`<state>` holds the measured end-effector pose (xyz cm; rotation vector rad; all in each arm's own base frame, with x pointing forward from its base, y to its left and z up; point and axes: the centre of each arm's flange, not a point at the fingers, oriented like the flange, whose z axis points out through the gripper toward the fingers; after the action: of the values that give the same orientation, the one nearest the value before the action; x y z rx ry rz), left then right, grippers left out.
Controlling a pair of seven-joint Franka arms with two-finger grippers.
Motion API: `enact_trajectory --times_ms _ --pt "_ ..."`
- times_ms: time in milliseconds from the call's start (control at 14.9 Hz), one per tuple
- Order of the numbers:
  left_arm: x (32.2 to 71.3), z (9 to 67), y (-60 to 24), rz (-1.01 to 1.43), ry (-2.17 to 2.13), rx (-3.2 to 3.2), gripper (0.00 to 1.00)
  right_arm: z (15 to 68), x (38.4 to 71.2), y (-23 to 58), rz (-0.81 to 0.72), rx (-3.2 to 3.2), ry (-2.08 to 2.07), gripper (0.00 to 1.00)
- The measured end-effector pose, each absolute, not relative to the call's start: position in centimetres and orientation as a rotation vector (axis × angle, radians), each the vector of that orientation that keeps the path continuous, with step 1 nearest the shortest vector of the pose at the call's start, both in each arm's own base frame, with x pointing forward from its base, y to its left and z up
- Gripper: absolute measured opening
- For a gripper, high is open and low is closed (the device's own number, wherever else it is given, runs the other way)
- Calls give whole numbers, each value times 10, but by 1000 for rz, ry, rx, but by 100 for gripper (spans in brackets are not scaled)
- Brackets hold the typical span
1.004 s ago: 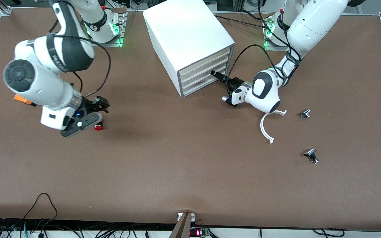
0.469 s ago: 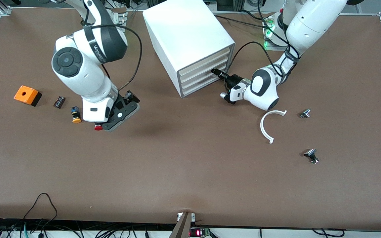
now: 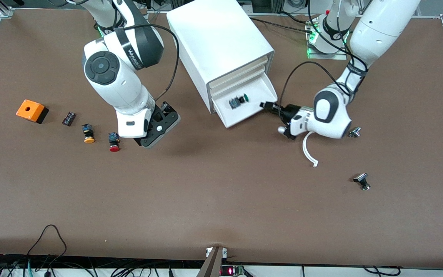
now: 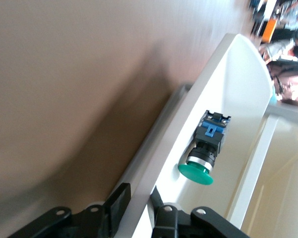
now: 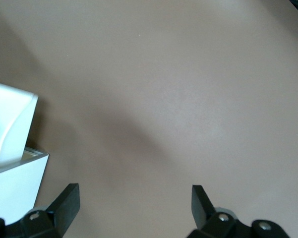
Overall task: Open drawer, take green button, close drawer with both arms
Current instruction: 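Pull the drawer open with the left gripper, then move the right gripper over the drawer while the left gripper withdraws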
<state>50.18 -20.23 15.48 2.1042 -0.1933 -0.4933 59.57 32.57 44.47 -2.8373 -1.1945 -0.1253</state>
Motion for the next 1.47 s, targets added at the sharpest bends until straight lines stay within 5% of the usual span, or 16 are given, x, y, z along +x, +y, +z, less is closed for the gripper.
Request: enact_trajectory --times_ms 134,268,670,1004,1473 --pt "516 160 -191 -443 -178 2128 22 444 593 335 -131 -2826 -1217 100" --pt "522 153 -185 -406 -135 2178 37 447 588 351 -157 -2806 -1251 100" --pt "555 180 -166 -271 -168 2255 98 437 546 430 -219 -2705 -1417 100" --pt "623 330 -41 143 -237 2450 100 422 509 499 -228 -2615 -1565 100" --pt "592 513 27 153 -558 2847 100 386 469 565 -204 -2430 -1854 100"
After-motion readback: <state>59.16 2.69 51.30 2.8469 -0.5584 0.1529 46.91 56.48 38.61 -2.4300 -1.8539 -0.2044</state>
